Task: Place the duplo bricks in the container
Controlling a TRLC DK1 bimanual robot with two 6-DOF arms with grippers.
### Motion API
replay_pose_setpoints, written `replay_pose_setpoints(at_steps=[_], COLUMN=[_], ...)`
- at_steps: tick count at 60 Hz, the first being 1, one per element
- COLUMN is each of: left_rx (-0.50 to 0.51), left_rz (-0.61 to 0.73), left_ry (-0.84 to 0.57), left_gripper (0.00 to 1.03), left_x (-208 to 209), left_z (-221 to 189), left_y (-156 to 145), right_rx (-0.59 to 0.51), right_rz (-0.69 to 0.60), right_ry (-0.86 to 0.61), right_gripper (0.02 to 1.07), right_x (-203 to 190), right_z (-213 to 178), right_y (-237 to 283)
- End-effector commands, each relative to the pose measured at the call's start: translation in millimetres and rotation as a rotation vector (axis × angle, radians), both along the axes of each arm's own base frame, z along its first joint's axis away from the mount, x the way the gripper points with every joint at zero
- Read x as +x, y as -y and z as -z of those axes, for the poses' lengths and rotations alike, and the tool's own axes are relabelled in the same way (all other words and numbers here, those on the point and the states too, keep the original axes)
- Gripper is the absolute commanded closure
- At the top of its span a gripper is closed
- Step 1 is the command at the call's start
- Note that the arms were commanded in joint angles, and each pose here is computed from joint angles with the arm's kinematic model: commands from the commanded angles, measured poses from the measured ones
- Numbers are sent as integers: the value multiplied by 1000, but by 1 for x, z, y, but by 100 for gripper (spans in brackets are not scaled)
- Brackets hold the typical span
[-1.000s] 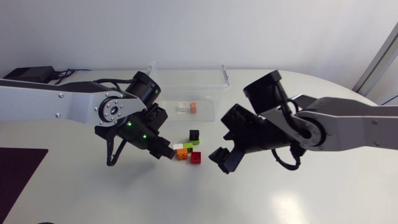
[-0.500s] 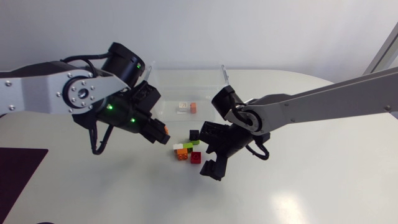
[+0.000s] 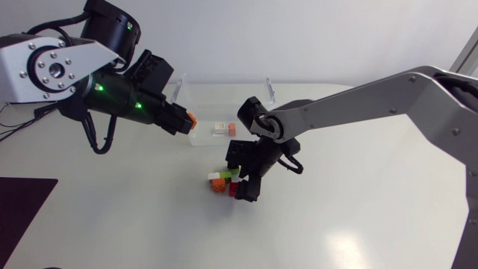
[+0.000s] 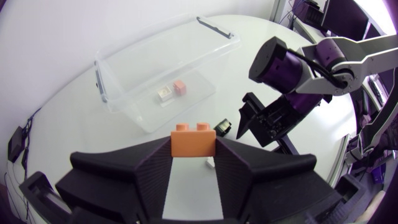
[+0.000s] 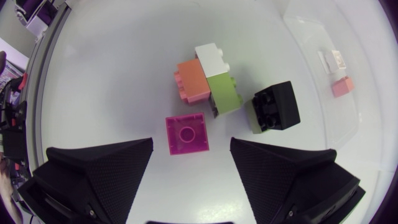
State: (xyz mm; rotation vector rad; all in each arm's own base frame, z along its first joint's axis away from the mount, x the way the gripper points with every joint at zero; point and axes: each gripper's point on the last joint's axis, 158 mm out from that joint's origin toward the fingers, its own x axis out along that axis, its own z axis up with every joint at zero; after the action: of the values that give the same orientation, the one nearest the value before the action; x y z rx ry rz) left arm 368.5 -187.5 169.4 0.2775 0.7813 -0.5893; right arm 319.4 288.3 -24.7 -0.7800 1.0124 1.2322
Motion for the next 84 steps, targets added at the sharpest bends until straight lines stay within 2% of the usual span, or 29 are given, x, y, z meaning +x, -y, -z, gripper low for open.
replay_pose_setpoints(at_steps=[1,5,11,14,20,23,28,38,48,50,60,71,75,76,80,82,84], left_rx=[-20,-28,-32,-37,-40,-43,-51,-76,-112,-115,-144,-158,-161,-165,-171,-171,-168], left_rz=[3,3,5,2,2,1,1,-2,-19,-22,-53,-73,-87,-95,-110,-119,-119], left_ry=[52,61,77,83,86,88,96,122,164,169,189,205,201,203,218,224,227], left_gripper=[72,72,72,72,72,72,72,71,71,70,67,66,61,54,37,22,16], left_x=[13,19,23,27,32,34,40,56,79,83,110,141,149,152,159,162,162], left_z=[-21,-25,-31,-33,-34,-35,-37,-44,-49,-47,-36,-20,-16,-15,-16,-16,-16], left_y=[1,1,1,1,1,1,1,6,15,15,18,22,20,19,15,13,11], right_rx=[-29,-43,-66,-68,-77,-80,-74,-46,23,42,87,128,142,143,152,161,173], right_rz=[-45,-64,-76,-78,-78,-80,-78,-41,18,28,74,129,147,150,161,173,186], right_ry=[-12,-24,-29,-32,-46,-52,-53,-29,4,12,54,83,97,99,107,114,125], right_gripper=[32,39,57,62,63,70,74,77,77,80,80,80,80,80,80,80,79], right_x=[-3,-7,-9,-10,-12,-13,-14,-13,-14,-13,-12,-1,5,7,11,15,21], right_z=[7,10,17,19,25,28,29,12,-31,-41,-82,-111,-119,-121,-130,-136,-143], right_y=[-4,-4,-6,-7,-6,-5,-6,2,17,17,25,30,30,30,29,28,26])
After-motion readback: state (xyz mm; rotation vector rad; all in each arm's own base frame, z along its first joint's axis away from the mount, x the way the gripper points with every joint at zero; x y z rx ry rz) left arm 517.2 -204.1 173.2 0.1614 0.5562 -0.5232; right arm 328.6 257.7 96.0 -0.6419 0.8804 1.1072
